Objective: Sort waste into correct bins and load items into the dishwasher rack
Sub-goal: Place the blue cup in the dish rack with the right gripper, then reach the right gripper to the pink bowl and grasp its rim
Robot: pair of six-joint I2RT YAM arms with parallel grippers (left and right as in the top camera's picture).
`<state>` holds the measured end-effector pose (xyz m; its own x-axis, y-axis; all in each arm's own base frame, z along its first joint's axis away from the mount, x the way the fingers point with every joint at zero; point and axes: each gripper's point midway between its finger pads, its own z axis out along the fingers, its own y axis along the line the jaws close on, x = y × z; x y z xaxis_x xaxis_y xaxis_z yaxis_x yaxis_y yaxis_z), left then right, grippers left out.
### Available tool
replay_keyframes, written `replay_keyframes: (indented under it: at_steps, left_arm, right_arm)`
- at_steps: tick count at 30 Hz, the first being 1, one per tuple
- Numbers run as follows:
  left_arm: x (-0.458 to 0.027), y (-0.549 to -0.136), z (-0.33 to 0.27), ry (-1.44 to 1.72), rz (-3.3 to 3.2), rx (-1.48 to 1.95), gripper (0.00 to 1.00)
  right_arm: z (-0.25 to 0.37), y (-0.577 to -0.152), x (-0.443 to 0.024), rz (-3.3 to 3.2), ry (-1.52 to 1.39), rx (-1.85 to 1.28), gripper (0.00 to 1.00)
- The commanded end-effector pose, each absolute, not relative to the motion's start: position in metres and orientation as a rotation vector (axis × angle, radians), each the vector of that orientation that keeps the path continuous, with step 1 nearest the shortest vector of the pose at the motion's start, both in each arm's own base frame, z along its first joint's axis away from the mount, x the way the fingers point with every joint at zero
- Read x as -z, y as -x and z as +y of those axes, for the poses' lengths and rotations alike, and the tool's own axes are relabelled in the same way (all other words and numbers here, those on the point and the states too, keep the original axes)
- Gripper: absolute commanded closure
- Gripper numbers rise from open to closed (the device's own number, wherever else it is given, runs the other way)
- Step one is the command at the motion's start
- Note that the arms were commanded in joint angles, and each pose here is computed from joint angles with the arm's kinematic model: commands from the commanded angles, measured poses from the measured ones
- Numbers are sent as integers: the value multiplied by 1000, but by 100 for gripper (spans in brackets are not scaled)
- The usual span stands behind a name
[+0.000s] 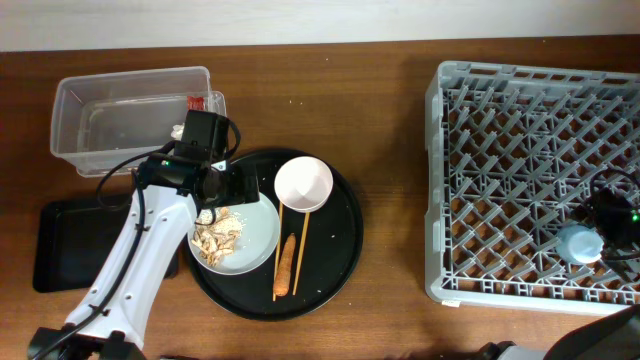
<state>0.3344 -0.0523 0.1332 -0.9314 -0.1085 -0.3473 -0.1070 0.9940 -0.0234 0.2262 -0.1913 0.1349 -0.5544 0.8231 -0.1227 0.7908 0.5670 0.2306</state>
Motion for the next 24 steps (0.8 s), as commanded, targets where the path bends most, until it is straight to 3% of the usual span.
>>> replay_keyframes:
  at_steps: [1,5,11,18,24]
  left_arm:
    - [-140,-334,-49,147,2762,-6,1]
    - [-140,-334,-49,147,2764,-7,1]
    - [-139,-331,-46,154,2775,-14,1]
    - [-136,-325,-6,343,2800,-52,1]
    - [-134,-318,18,449,2813,-74,1]
  right_arm:
    - [-175,-246,-149,2556,-1240,-360,1]
    - [-129,-284,-186,2584,-871,-397,1]
    - [29,-346,-212,2626,-98,-498,7]
    - [157,-372,-185,2622,128,-497,11]
    - [224,-378,-111,2739,149,-491,19]
